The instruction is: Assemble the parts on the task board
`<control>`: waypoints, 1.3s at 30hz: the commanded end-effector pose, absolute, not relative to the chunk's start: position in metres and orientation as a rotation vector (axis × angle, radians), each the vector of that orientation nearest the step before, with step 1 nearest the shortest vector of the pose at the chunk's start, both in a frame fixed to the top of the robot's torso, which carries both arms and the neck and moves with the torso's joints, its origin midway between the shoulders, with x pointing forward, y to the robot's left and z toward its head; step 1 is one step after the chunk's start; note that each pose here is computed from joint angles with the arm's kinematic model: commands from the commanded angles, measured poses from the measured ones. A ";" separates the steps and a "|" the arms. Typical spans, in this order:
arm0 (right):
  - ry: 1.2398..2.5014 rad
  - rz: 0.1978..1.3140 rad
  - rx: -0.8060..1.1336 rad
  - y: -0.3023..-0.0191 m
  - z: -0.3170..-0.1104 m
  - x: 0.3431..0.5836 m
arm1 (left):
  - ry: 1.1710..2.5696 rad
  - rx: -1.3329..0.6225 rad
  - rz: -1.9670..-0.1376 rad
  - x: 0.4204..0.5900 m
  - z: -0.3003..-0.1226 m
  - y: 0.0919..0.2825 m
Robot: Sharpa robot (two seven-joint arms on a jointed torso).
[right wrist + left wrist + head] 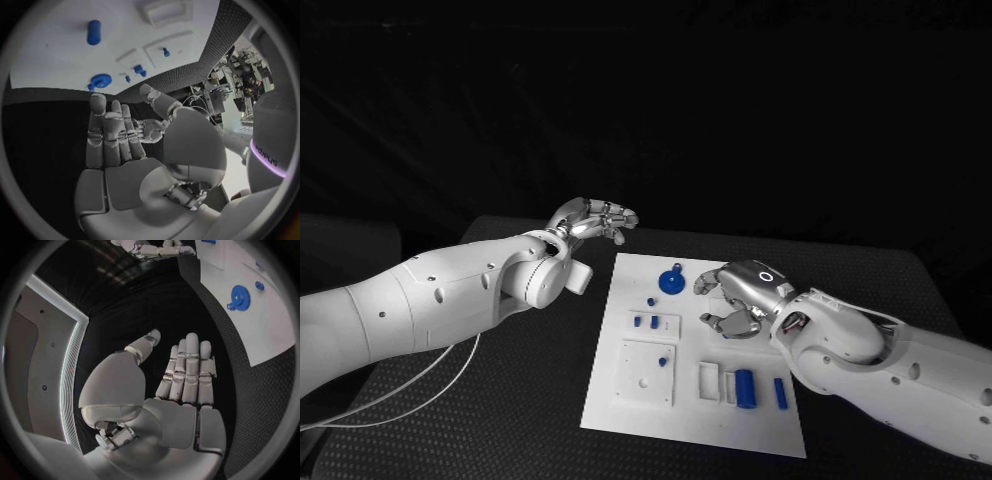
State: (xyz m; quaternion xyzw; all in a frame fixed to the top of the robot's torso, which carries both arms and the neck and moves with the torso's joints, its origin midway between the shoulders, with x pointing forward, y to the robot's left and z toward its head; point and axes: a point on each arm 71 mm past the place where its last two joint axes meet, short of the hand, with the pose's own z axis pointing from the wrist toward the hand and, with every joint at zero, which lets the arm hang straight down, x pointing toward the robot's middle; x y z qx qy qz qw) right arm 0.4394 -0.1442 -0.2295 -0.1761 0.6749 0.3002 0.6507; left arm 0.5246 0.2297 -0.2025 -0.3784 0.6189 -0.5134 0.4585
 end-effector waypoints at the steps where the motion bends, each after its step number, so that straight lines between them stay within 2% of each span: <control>1: 1.770 0.652 -0.362 -0.162 -0.238 0.449 | 1.522 -0.930 -1.283 0.525 -0.201 0.227; 6: 1.815 0.601 -0.351 -0.181 -0.242 0.456 | 1.522 -0.930 -1.282 0.525 -0.202 0.227; 14: 1.825 0.521 -0.442 -0.184 -0.250 0.458 | 1.523 -0.930 -1.283 0.525 -0.202 0.228; 23: 1.825 0.519 -0.474 -0.181 -0.265 0.452 | 1.523 -0.931 -1.281 0.525 -0.202 0.229; 39: 1.781 0.521 -0.515 -0.172 -0.272 0.448 | 1.524 -0.932 -1.280 0.526 -0.202 0.229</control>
